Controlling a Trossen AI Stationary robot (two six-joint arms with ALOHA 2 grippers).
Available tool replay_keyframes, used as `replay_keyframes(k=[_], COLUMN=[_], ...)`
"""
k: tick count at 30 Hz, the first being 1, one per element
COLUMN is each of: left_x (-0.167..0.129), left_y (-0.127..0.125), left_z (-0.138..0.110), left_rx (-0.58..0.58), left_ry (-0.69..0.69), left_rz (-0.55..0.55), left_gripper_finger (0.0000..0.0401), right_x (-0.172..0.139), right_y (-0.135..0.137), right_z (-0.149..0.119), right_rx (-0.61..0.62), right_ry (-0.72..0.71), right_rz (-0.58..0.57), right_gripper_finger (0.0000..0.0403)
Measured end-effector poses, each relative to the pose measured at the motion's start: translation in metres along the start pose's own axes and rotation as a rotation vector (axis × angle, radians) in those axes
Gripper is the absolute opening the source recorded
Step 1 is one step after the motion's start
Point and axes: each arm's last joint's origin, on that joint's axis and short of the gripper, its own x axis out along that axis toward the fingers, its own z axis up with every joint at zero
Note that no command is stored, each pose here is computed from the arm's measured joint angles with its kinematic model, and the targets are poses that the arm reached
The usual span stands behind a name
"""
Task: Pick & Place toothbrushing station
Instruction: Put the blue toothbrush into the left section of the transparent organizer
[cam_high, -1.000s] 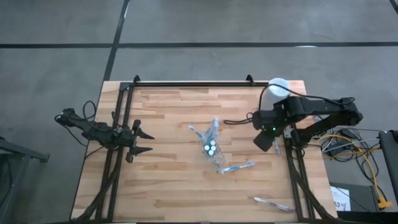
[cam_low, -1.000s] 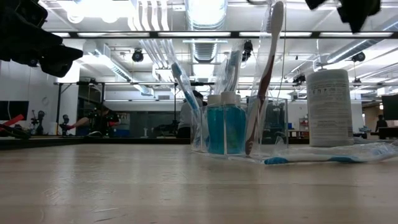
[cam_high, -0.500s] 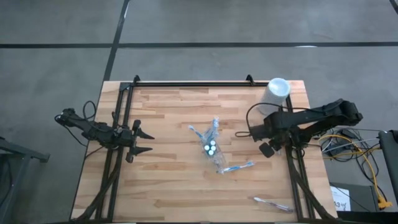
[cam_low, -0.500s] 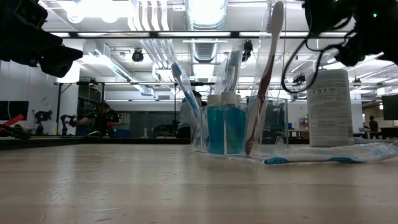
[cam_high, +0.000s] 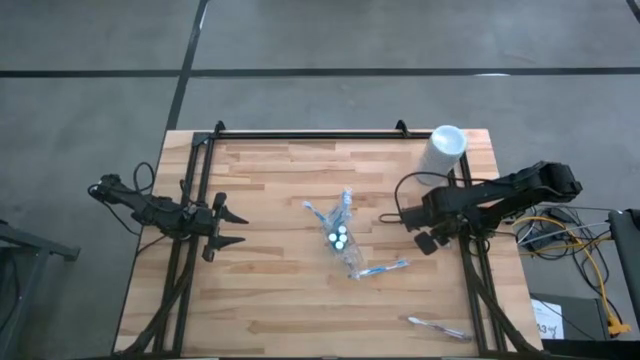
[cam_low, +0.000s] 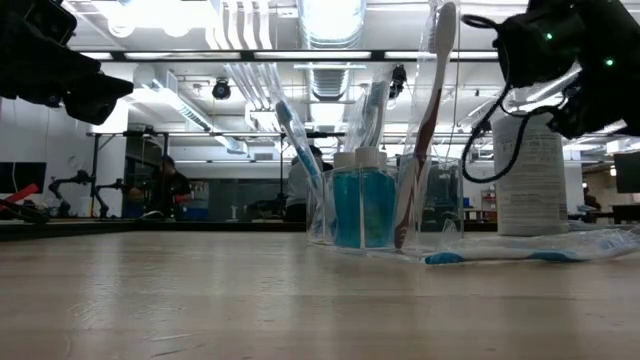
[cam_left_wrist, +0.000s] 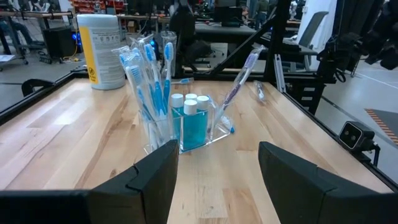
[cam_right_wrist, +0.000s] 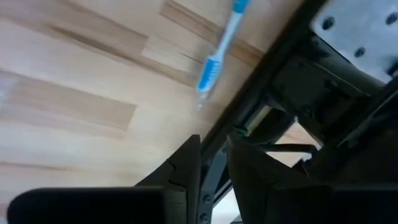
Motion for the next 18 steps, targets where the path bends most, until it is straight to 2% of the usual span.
replay_keyframes(k=[4, 14, 18], left_x=[0.0, 0.0, 0.0], left_y=[0.0, 0.0, 0.0], left_z=[0.0, 0.0, 0.0], left_rx=[0.0, 0.0, 0.0], left_ry=[0.0, 0.0, 0.0], left_rz=[0.0, 0.0, 0.0], left_gripper_finger=[0.0227, 0.0227, 0.0227], right_x=[0.006, 0.009, 0.02], right_y=[-0.002, 0.012, 0.014], right_z=[0.001, 0.007, 0.011], right_rx=[0.013, 0.033, 0.064], right_ry=[0.006, -0.046, -0.024], right_rz=[-0.016, 0.11, 0.056], right_gripper_finger=[0.0069, 0.0068, 0.0068])
